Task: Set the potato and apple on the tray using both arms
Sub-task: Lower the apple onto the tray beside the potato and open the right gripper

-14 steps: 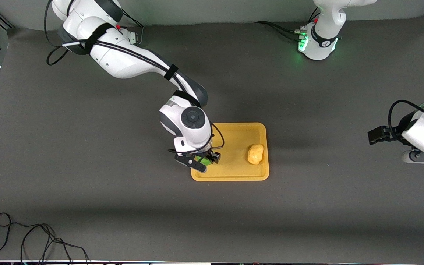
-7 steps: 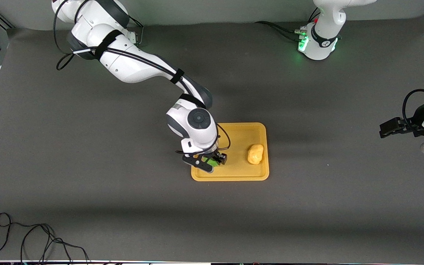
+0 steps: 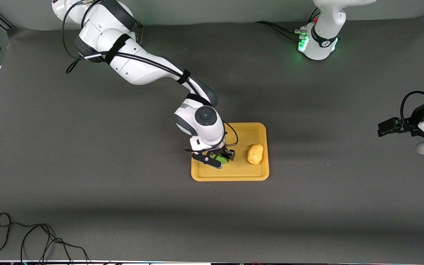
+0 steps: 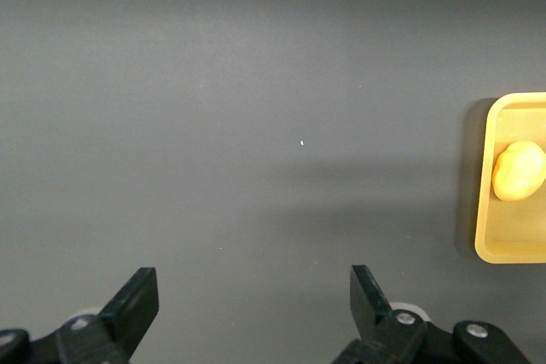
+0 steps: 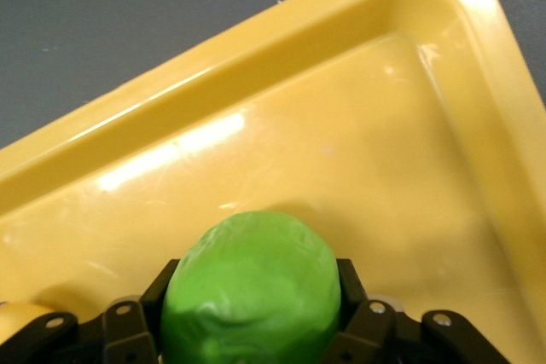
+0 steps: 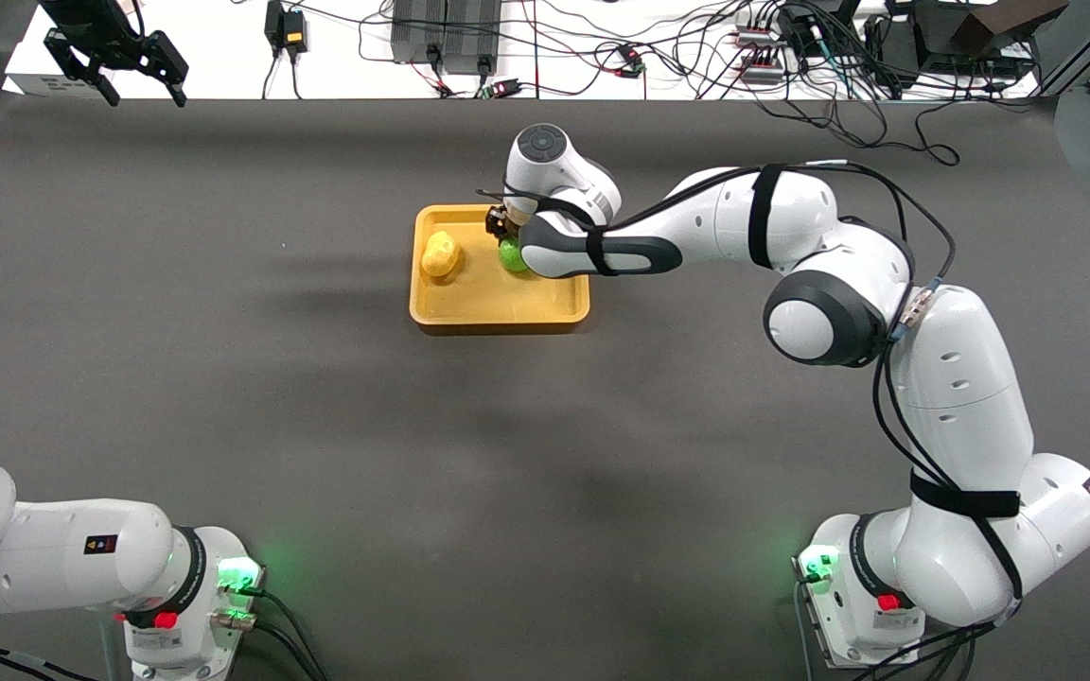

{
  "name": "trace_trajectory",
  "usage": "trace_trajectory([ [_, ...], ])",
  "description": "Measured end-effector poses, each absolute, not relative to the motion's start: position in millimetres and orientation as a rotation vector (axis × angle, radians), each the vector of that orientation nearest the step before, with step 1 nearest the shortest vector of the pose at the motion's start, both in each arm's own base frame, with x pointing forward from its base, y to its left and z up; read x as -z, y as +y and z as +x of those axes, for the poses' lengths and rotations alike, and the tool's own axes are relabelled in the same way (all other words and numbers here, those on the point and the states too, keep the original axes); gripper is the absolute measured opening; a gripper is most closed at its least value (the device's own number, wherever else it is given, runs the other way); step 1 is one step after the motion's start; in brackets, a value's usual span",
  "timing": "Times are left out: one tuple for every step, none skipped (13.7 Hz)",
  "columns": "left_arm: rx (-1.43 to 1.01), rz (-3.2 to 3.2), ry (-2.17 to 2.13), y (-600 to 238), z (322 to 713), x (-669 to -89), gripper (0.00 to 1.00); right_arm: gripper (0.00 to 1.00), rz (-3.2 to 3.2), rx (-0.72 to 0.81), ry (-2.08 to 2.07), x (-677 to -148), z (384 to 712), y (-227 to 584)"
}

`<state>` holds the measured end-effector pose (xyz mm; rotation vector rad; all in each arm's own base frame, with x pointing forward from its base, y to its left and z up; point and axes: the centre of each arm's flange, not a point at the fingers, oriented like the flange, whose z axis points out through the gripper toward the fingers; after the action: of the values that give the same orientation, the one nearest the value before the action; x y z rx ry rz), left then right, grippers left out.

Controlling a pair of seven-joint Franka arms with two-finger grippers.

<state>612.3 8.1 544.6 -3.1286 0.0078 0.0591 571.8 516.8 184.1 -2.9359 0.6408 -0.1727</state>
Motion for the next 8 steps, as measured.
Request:
trace_trajectory([
  [-0.059,-3.129,0.007,9.0,612.3,-544.6,1.00,0.75,-2.935,0.174,0.640,-184.6,571.8,517.3],
  [-0.059,-3.129,0.006,9.7,612.3,-544.6,1.00,0.76,-2.935,0.174,0.641,-184.5,572.1,516.9],
  [-0.058,-3.129,0.004,10.6,612.2,-544.9,1.00,0.82,-2.936,0.176,0.643,-184.3,572.9,516.0],
  [-0.055,-3.129,-0.001,12.7,611.8,-546.1,1.00,0.91,-2.936,0.180,0.648,-184.4,575.1,514.0],
  [-0.049,-3.129,-0.006,14.8,610.9,-548.4,1.00,0.99,-2.932,0.187,0.657,-185.7,579.1,510.8],
  [-0.042,-3.129,-0.007,15.9,609.9,-551.2,1.00,1.00,-2.925,0.195,0.674,-189.1,586.3,505.2],
  [-0.035,-3.129,-0.006,15.6,609.0,-553.6,1.00,1.00,-2.917,0.202,0.699,-196.9,595.9,498.0],
  [-0.032,-3.130,-0.003,14.7,608.5,-555.1,1.00,1.00,-2.921,0.201,0.728,-211.2,605.8,489.6],
])
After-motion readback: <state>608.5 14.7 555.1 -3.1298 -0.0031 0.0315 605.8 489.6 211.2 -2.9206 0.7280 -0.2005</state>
